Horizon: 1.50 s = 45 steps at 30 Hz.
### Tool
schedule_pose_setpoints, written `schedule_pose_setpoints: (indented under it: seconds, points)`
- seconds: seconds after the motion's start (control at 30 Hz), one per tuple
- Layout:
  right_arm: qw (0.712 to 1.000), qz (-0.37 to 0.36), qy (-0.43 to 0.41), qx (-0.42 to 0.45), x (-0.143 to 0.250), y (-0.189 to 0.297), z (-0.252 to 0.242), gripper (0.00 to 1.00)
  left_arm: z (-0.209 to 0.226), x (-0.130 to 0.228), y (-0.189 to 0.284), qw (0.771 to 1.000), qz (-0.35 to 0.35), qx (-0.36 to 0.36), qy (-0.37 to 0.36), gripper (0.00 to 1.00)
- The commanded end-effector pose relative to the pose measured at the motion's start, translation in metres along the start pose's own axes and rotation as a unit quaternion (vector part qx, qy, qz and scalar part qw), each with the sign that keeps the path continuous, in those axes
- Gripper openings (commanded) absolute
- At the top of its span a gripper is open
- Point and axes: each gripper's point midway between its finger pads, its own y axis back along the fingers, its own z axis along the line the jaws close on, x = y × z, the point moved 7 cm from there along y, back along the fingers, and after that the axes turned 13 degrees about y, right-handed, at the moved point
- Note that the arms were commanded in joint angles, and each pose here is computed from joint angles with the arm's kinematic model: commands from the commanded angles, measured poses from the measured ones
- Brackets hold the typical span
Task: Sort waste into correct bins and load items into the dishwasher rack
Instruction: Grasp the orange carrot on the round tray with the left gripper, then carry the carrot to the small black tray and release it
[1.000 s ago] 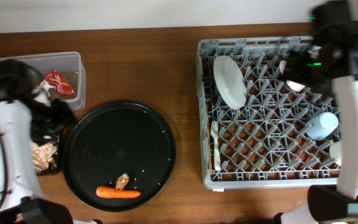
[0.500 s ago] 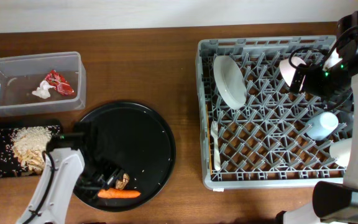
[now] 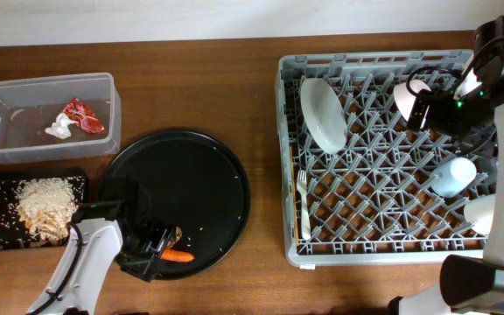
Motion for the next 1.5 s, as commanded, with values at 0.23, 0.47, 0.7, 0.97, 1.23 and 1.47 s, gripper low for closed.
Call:
schedule_pose_setpoints:
  seconds: [0.23, 0.47, 0.7, 0.97, 1.23, 1.47]
  points:
    - [1.000, -0.002, 0.002, -0.003, 0.001, 0.002, 0.000, 1.00, -0.008, -0.027, -0.008, 0.994, -0.107, 0.029, 0.023, 0.75]
    - [1.000, -0.001, 0.003, -0.003, 0.002, 0.002, 0.000, 0.99, -0.006, -0.030, -0.014, 0.993, -0.115, 0.020, 0.023, 0.25]
    - [1.000, 0.000, 0.004, -0.002, 0.002, 0.002, 0.000, 1.00, -0.031, -0.033, 0.013, 0.988, -0.135, 0.049, -0.058, 0.01]
    - [1.000, 0.001, 0.004, -0.001, 0.002, 0.002, -0.001, 1.00, -0.091, -0.032, 0.150, 0.949, -0.238, 0.141, -0.154, 0.00]
    - [1.000, 0.001, 0.004, 0.000, 0.002, 0.002, -0.001, 1.00, -0.108, -0.086, 0.194, 0.914, -0.307, 0.243, -0.104, 0.01]
    - [1.000, 0.001, 0.004, 0.007, 0.002, 0.002, -0.002, 1.00, -0.061, -0.192, 0.174, 0.933, -0.316, 0.166, 0.057, 0.00]
